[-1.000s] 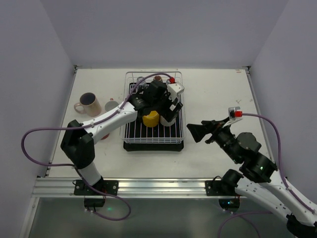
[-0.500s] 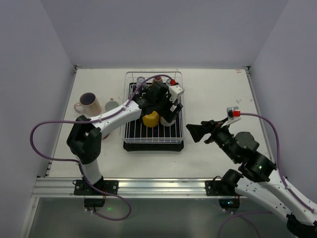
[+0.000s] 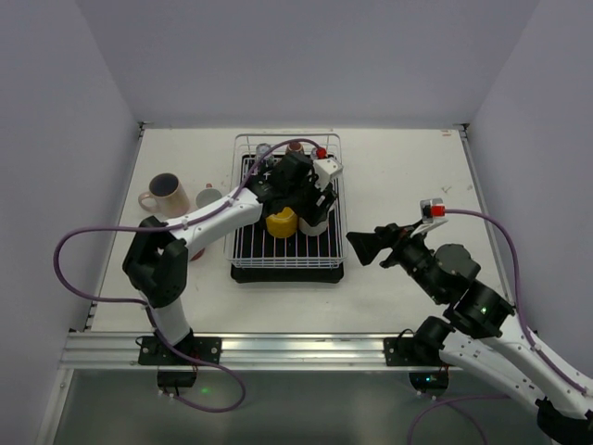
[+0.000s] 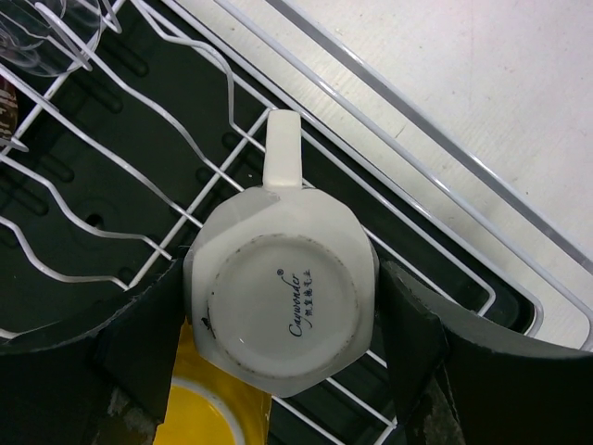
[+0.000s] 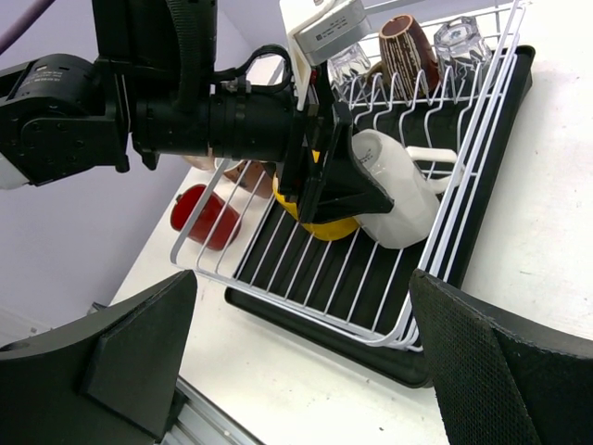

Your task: Unload the cups from the dish rack

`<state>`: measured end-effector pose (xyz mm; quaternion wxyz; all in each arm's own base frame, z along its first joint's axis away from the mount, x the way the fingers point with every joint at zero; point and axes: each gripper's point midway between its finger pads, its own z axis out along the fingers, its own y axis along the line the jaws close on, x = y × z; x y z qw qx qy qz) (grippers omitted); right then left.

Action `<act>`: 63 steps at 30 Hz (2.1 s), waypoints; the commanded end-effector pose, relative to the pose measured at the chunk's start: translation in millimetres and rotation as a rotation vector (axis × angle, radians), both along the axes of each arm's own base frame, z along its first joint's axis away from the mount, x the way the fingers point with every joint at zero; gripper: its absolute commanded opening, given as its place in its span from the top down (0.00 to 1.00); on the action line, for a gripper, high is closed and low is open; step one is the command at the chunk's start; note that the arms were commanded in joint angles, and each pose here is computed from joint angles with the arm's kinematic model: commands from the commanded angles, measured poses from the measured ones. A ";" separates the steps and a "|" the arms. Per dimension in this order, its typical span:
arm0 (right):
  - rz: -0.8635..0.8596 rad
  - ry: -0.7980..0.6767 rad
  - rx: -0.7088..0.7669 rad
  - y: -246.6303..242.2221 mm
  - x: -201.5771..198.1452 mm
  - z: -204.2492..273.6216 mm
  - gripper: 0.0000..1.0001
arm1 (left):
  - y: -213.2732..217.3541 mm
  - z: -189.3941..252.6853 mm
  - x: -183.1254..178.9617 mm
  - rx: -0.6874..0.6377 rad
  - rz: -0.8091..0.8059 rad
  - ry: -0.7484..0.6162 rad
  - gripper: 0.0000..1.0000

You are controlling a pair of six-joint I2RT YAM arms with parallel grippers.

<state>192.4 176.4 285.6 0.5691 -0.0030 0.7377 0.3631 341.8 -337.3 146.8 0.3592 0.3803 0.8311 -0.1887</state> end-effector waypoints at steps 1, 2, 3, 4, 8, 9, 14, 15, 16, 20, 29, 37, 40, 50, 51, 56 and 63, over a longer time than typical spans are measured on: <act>-0.016 -0.029 0.036 2.2 6.3 18.6 0.01 | -3.4 64.7 8.4 -0.134 0.006 -0.124 0.92; -0.002 -0.028 0.049 5.2 5.0 20.7 0.01 | -3.2 84.4 9.3 -0.171 0.007 -0.166 0.93; 0.027 -0.022 0.076 10.5 1.6 23.8 0.01 | -4.1 94.3 8.2 -0.212 0.030 -0.159 0.93; 0.041 -0.025 0.097 13.0 0.0 27.2 0.01 | -2.2 104.8 9.0 -0.236 0.038 -0.173 0.94; 0.093 -0.084 0.214 18.3 -8.7 53.4 0.01 | 7.9 151.3 3.7 -0.352 0.070 -0.216 0.98; 0.099 -0.093 0.233 18.5 -10.0 56.9 0.01 | 10.1 156.9 1.8 -0.370 0.075 -0.221 0.99; 0.165 -0.132 0.295 27.9 -17.0 69.7 0.01 | 19.1 206.5 -18.6 -0.517 0.073 -0.263 1.00; 0.172 -0.123 0.311 30.3 -17.1 69.9 0.01 | 19.6 207.1 -22.9 -0.547 0.085 -0.241 1.00; 0.193 -0.142 0.342 32.6 -19.8 76.8 0.01 | 20.5 211.0 -27.9 -0.577 0.087 -0.231 1.00; 0.223 -0.139 0.413 39.3 -21.1 71.8 0.01 | 25.0 254.8 -62.3 -0.807 0.039 -0.235 1.00; 0.269 -0.112 0.484 48.2 -24.2 71.8 0.05 | 38.8 286.8 -132.9 -1.169 -0.080 -0.061 1.00; 0.401 -0.130 0.519 64.0 -39.3 83.9 0.16 | 41.9 286.3 -163.8 -1.272 -0.191 0.036 1.00; 0.453 -0.159 0.529 71.2 -43.6 96.1 0.20 | 39.7 283.2 -169.2 -1.274 -0.215 0.070 1.00; 0.597 -0.213 0.592 88.8 -56.0 111.9 0.66 | 44.8 281.9 -185.2 -1.306 -0.262 0.094 0.99; 0.617 -0.219 0.602 89.2 -59.3 113.8 0.79 | 44.9 281.6 -186.4 -1.302 -0.268 0.093 0.97; 0.657 -0.284 0.625 81.6 -72.9 125.2 1.00 | 48.6 279.1 -185.6 -1.190 -0.268 -0.009 0.36; 0.649 -0.301 0.626 70.2 -81.5 128.3 1.00 | 84.9 287.2 -170.2 -1.015 -0.081 -0.243 0.00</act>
